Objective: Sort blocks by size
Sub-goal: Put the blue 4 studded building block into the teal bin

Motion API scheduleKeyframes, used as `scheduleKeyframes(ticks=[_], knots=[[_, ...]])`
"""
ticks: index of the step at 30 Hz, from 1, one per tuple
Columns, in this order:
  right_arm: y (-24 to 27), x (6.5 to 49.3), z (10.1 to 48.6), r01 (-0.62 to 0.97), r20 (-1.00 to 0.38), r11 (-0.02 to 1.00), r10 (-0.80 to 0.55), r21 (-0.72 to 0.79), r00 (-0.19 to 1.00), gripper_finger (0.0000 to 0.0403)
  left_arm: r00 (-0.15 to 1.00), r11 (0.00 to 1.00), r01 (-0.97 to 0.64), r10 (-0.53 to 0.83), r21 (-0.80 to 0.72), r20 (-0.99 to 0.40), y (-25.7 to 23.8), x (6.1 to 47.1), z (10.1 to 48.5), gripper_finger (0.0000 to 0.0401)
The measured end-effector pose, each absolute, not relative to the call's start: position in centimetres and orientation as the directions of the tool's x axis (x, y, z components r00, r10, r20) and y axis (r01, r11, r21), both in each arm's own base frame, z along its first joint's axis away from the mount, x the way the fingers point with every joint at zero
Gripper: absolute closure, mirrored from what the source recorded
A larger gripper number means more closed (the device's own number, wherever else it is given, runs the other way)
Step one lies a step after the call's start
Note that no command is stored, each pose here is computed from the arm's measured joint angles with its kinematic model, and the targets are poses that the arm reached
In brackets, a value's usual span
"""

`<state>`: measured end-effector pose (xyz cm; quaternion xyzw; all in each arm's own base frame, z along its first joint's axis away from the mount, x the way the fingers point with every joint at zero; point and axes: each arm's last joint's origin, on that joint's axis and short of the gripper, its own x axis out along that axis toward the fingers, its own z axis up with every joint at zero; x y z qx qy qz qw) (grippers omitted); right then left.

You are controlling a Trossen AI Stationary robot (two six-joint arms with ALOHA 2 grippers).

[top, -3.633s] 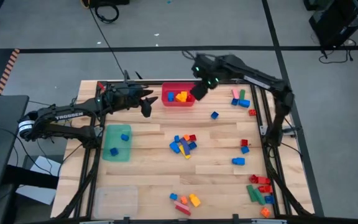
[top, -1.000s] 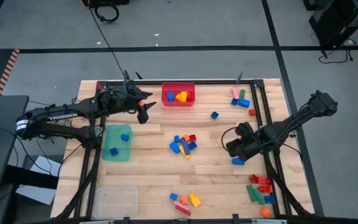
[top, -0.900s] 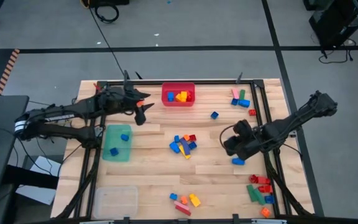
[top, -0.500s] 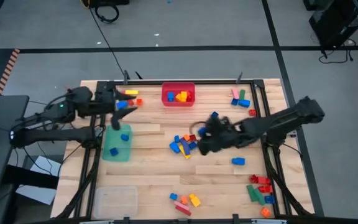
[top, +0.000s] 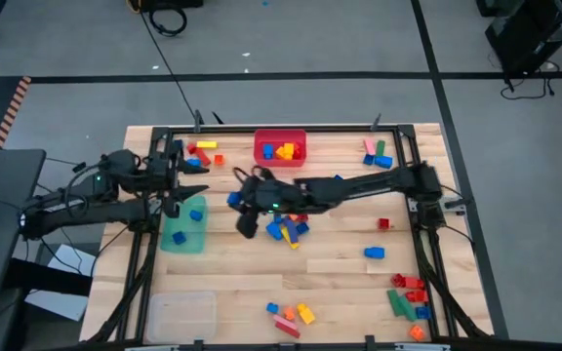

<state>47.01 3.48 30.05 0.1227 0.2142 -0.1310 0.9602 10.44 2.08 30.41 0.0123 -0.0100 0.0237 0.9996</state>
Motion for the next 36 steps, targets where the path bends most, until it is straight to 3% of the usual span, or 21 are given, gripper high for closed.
scheduleKeyframes(ticks=[6,15,22,26,30,36], knots=[[3.2,49.0,29.5,0.3,-0.463,0.938,-0.192,0.172,0.865,0.0248,0.998,0.999,-0.047,0.046,-0.026,-0.03,2.0,10.2,27.9,0.0192],[3.0,47.7,31.1,0.37,-0.486,0.909,-0.239,0.193,0.84,0.0248,0.997,0.997,-0.036,0.032,-0.068,-0.068,2.2,11.0,26.8,0.0192],[1.9,46.6,33.5,0.426,-0.442,0.838,-0.257,0.34,0.859,0.0248,0.999,0.98,-0.038,0.038,0.197,0.005,2.6,12.8,27.5,0.0192],[1.1,45.9,34.6,0.453,-0.43,0.797,-0.274,0.399,0.86,0.0248,0.993,0.941,-0.119,0.119,0.318,0.02,2.9,13.9,28.1,0.0192],[0.6,45.4,35.2,0.469,-0.427,0.781,-0.289,0.413,0.857,0.0248,0.975,0.891,-0.199,0.221,0.408,-0.007,3.0,15.2,29.2,0.0192],[0.2,44.9,36.1,0.466,-0.415,0.785,-0.295,0.408,0.86,0.0248,0.98,0.867,-0.149,0.193,0.476,-0.046,2.7,17.7,30.5,0.0192]])
